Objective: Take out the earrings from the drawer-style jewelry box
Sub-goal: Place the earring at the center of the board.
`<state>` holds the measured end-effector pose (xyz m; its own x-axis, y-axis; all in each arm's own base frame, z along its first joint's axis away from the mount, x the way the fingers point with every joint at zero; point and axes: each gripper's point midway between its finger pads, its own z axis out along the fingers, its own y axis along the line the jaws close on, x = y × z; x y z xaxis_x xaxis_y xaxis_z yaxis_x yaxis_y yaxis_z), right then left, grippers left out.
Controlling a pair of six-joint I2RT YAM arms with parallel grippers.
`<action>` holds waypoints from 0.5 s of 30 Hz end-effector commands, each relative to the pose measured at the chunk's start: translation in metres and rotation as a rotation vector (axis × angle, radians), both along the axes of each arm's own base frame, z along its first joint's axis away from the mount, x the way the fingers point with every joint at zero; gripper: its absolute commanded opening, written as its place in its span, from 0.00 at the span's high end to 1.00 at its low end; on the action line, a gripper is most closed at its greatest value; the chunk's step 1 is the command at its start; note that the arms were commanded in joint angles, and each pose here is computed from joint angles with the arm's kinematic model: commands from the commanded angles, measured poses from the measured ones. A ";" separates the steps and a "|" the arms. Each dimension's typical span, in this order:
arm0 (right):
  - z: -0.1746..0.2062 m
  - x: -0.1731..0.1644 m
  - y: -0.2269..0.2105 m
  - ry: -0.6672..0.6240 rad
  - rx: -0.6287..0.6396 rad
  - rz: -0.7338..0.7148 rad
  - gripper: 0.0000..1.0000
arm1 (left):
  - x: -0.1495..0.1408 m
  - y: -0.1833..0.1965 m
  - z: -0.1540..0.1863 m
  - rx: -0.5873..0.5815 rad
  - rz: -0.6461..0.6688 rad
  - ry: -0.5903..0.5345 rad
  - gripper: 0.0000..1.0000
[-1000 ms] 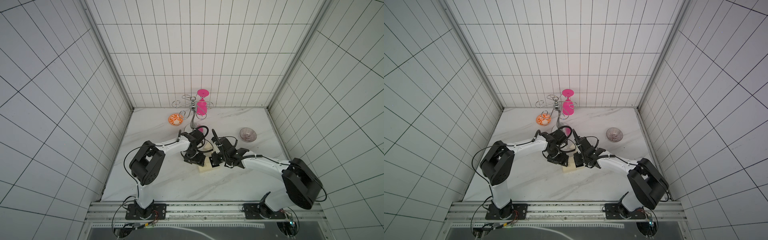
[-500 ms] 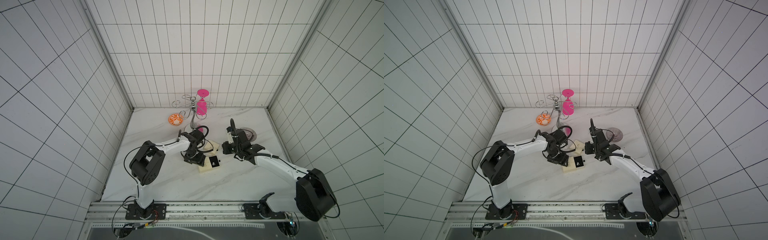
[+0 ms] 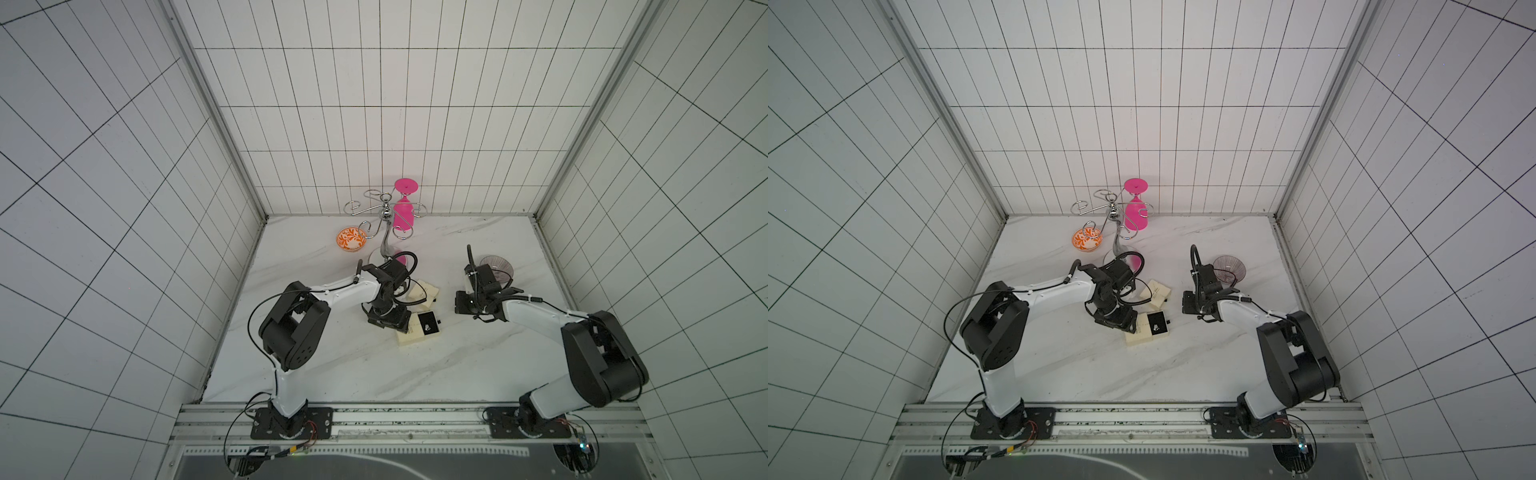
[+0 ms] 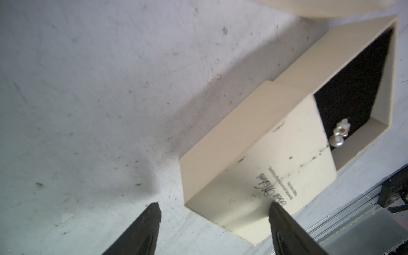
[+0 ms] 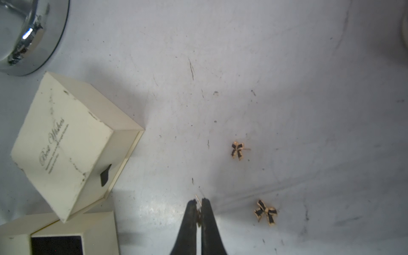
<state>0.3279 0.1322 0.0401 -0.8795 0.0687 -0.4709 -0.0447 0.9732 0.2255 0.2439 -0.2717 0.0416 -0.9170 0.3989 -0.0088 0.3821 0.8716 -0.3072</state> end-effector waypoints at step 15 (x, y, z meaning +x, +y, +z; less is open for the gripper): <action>0.051 -0.022 0.030 -0.102 0.045 0.147 0.69 | 0.006 0.002 -0.017 0.048 -0.017 -0.026 0.23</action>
